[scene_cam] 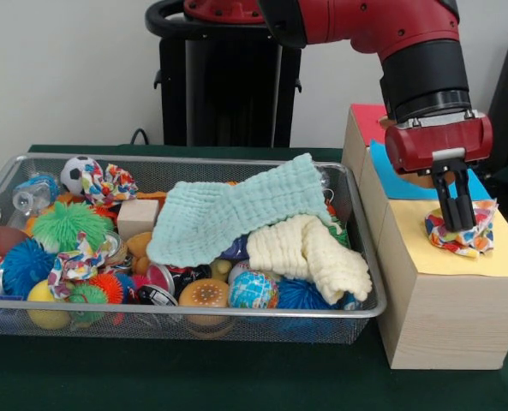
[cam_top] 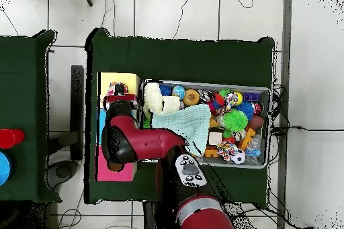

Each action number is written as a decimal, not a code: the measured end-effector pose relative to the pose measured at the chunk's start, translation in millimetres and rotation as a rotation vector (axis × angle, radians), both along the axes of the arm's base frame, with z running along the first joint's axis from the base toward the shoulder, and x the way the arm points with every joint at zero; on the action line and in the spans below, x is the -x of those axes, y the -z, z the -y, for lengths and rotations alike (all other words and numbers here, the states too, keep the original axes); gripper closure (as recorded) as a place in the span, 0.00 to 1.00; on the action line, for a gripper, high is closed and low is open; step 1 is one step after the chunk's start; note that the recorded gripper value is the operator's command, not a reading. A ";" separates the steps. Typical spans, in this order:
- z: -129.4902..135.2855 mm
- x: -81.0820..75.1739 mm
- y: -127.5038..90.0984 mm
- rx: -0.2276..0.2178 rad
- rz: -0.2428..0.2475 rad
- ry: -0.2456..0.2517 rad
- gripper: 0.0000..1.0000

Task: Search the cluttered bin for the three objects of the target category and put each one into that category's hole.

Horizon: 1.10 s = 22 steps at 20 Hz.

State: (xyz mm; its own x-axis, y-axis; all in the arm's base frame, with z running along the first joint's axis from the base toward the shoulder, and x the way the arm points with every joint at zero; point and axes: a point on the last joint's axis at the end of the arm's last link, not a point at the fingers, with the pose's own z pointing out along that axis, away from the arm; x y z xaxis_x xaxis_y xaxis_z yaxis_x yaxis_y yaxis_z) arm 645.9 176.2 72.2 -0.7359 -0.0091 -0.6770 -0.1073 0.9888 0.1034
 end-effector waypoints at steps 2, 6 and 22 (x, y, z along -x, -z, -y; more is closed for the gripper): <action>0.0 0.0 0.4 -0.001 -0.001 0.001 1.00; -1.1 1.0 1.9 -0.001 -0.009 0.001 1.00; -19.6 14.6 22.4 -0.015 -0.166 0.013 1.00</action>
State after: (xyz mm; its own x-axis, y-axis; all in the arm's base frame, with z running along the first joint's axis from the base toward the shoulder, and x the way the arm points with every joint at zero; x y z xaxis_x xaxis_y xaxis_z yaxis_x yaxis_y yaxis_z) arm 631.2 195.8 49.8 -0.8375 0.0108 -0.5464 -0.0745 0.9882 0.1337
